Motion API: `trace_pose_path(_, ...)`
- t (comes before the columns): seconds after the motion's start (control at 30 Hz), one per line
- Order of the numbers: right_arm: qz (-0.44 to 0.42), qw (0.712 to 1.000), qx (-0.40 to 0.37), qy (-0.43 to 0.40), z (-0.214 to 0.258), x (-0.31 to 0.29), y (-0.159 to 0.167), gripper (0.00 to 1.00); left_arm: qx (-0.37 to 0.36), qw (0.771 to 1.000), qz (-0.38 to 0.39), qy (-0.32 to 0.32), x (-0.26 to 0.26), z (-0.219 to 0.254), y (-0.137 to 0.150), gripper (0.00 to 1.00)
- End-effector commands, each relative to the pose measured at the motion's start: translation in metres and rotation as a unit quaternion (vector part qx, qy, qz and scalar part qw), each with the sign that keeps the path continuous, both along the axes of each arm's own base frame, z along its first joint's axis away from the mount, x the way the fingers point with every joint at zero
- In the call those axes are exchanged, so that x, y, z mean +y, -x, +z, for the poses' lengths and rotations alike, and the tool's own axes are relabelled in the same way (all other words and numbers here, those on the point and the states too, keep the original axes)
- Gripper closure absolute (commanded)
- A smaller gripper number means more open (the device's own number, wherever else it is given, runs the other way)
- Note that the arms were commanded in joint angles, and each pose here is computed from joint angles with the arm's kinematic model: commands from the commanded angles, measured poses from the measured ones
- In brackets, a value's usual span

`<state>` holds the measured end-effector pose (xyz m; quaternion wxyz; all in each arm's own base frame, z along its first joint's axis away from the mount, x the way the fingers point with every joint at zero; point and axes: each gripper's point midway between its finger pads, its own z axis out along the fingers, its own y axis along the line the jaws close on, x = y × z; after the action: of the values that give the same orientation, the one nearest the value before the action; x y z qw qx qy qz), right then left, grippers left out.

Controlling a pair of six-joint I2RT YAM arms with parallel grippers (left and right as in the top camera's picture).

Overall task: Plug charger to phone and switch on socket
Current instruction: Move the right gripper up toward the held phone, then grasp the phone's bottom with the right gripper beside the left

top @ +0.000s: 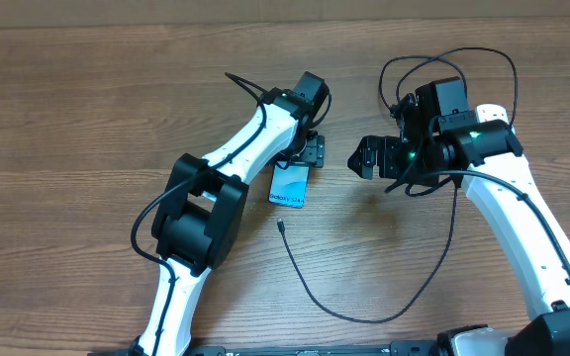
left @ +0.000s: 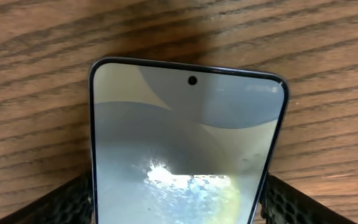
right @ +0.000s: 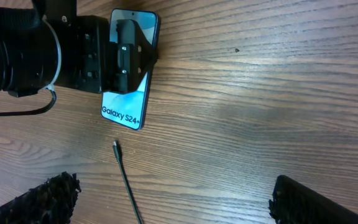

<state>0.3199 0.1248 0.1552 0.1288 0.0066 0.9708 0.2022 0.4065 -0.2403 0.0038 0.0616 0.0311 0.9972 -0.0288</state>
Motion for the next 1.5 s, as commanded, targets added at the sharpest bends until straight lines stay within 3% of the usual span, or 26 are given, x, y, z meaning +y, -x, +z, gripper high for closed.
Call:
trace_pose_path(0.0,-0.002,1.000,-0.011,0.002,0.006,0.000,-0.003,0.00,0.040,0.999,0.006,-0.025,0.007,-0.031,0.018,0.16)
trace_pose_path(0.13,-0.002,1.000,-0.006,0.003,0.005,-0.001,-0.001,0.00,0.057,0.998,-0.013,-0.037,0.012,-0.031,0.026,0.07)
trace_pose_path(0.23,-0.002,1.000,-0.005,0.003,0.005,-0.001,0.000,0.00,0.059,0.997,-0.031,-0.040,0.013,-0.031,0.027,0.07)
trace_pose_path(0.4,-0.002,1.000,-0.005,0.003,0.005,-0.001,0.000,0.00,0.058,0.997,-0.032,-0.043,0.013,-0.031,0.027,0.18)
trace_pose_path(0.5,-0.002,1.000,-0.001,0.004,0.004,-0.001,0.002,0.00,0.058,0.995,-0.033,-0.068,0.023,-0.031,0.029,0.08)
trace_pose_path(0.57,-0.002,1.000,-0.002,0.004,0.004,-0.001,0.001,0.00,0.060,0.995,-0.041,-0.066,0.022,-0.031,0.029,0.08)
trace_pose_path(0.93,-0.001,1.000,-0.001,0.000,0.005,0.000,0.002,0.00,0.056,0.996,-0.044,-0.057,0.020,-0.026,0.025,0.23)
trace_pose_path(1.1,-0.026,0.999,0.013,-0.021,0.007,0.004,0.002,0.00,0.083,0.995,-0.049,0.010,0.014,0.002,0.017,0.28)
trace_pose_path(1.2,-0.040,0.999,0.019,-0.030,0.008,0.006,0.001,0.00,0.088,0.993,-0.046,0.064,0.009,0.030,0.006,0.27)
trace_pose_path(1.47,-0.031,0.998,0.025,-0.052,0.008,0.014,0.004,0.00,0.087,0.986,-0.043,0.133,0.016,0.086,-0.010,0.25)
